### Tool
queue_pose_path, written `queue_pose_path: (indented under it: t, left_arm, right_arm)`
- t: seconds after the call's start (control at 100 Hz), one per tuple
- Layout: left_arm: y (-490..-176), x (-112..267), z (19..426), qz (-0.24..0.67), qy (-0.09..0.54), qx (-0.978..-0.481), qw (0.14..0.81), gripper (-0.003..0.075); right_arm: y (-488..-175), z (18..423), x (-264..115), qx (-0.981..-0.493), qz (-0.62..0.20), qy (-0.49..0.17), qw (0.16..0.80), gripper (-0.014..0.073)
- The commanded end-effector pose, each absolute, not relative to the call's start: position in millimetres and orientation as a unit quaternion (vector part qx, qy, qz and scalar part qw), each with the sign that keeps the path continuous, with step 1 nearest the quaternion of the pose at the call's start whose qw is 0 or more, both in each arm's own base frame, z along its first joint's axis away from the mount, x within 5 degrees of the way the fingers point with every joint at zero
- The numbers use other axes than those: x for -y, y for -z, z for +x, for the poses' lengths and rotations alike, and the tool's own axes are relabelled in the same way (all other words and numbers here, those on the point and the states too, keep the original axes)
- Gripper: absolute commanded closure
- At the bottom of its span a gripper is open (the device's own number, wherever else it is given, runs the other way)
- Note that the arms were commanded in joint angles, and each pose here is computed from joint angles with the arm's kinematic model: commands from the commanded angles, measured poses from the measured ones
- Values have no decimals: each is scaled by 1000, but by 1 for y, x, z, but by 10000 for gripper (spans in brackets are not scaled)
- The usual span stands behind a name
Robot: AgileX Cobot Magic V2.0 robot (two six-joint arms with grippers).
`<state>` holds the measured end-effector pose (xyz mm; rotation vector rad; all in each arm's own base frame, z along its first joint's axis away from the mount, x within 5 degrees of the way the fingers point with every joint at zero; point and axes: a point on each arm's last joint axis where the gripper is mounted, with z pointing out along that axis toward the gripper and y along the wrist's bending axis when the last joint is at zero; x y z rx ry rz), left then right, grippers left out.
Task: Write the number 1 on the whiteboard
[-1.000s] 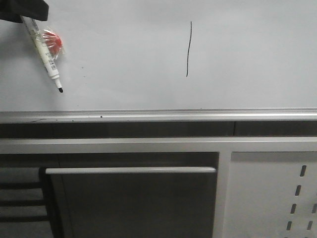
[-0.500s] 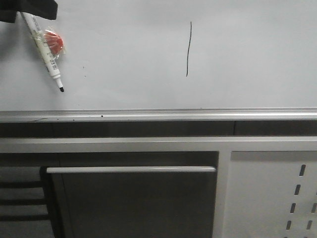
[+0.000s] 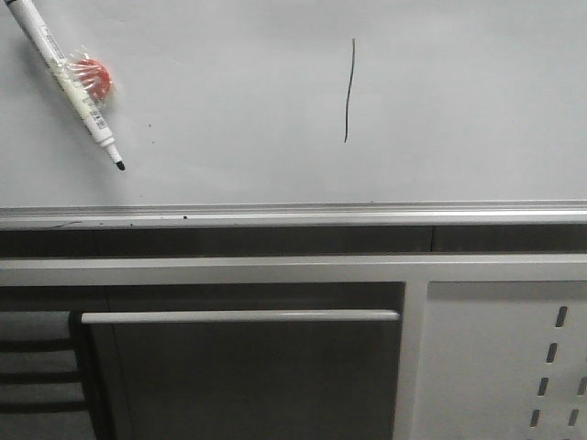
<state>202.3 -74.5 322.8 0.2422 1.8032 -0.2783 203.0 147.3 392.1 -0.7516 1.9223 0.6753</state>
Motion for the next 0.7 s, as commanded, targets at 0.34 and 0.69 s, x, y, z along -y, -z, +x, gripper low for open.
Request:
queue_pose_path:
  t: [0.34,0.69]
  left_arm:
    - [-349,63,134,112,228,-694,673,228]
    - [-369,50,95,142,214,-627,735,741]
  right_arm:
    - [-439,169,-124,-730,-288,-288,548,228]
    - [-444,103,-67,-670,-211,-243,669,655]
